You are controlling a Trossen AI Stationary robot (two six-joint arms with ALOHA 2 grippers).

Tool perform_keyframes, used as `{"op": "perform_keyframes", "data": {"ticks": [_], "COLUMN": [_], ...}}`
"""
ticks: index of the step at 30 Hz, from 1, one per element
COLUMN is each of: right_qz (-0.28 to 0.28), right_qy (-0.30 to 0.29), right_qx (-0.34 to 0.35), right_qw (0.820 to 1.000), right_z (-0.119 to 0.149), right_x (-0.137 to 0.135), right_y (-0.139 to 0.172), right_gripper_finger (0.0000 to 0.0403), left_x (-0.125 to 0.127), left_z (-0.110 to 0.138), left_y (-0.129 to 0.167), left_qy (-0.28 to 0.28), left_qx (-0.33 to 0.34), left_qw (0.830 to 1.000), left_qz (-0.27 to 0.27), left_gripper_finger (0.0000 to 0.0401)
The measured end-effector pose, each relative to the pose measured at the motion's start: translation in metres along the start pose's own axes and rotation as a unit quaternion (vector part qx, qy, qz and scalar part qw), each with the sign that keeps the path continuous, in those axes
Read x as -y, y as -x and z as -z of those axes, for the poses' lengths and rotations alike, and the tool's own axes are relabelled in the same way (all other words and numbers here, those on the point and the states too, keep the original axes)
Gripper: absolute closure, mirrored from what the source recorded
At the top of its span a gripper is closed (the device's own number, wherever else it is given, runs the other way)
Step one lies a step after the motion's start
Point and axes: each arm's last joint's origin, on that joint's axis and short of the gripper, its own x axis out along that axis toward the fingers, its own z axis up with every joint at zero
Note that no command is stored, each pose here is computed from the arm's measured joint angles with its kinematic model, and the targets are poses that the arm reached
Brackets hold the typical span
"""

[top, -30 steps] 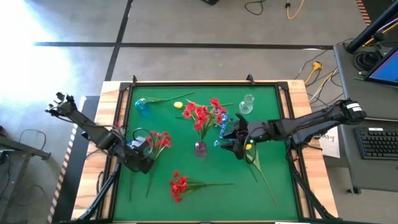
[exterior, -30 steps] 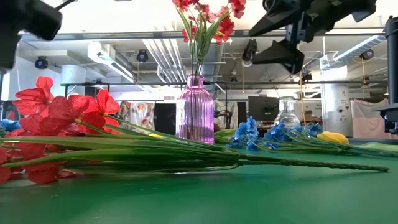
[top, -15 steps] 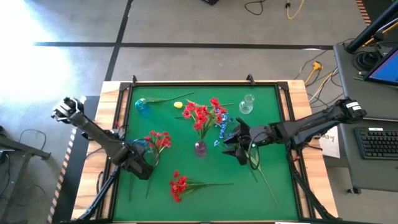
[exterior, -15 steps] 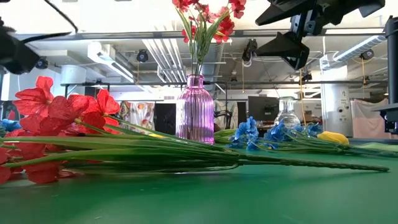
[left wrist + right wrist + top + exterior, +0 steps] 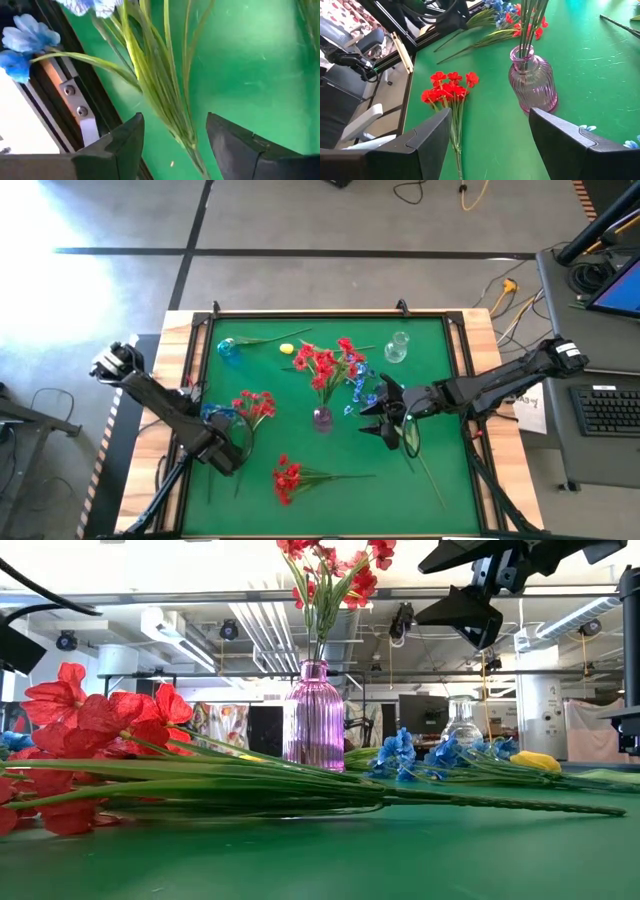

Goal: Sort flowers into vase by color
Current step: Put the bottom left blue flowers into the transparent vase

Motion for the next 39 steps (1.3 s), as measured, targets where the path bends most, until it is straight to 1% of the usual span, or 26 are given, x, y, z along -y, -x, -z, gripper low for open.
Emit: {"op": "perform_keyframes", "data": {"ticks": [5,13,20,23,29,35,39], "right_qz": [0.000,-0.003,-0.007,-0.007,-0.008,-0.008,-0.008], "right_qy": [0.000,0.001,0.003,0.003,0.004,0.005,0.006], "right_qx": [0.000,0.000,-0.002,-0.002,-0.002,-0.002,-0.002], "right_qw": [1.000,1.000,1.000,1.000,1.000,1.000,1.000], "right_z": [0.000,0.001,0.002,0.002,0.002,0.002,0.002], "right_x": [0.000,-0.001,-0.003,-0.004,-0.004,-0.004,-0.004], "right_y": [0.000,0.000,0.000,0.000,0.000,0.000,0.000], "right_gripper_finger": [0.0143,0.0143,0.0146,0.0147,0.0150,0.0151,0.0154], "left_x": [0.003,0.009,0.010,0.011,0.010,0.008,0.007], "left_z": [-0.001,0.000,-0.001,-0.001,-0.001,-0.001,-0.001], "left_y": [-0.005,-0.017,-0.023,-0.023,-0.021,-0.014,-0.001], "left_qy": [0.002,0.005,-0.001,-0.007,-0.015,-0.021,-0.026], "left_qx": [0.024,0.035,0.042,0.045,0.051,0.047,0.050], "left_qw": [1.000,0.998,0.997,0.997,0.998,0.998,0.998], "left_qz": [-0.012,-0.046,-0.058,-0.055,-0.045,-0.028,0.003], "left_gripper_finger": [0.0225,0.0269,0.0297,0.0321,0.0391,0.0398,0.0400]}}
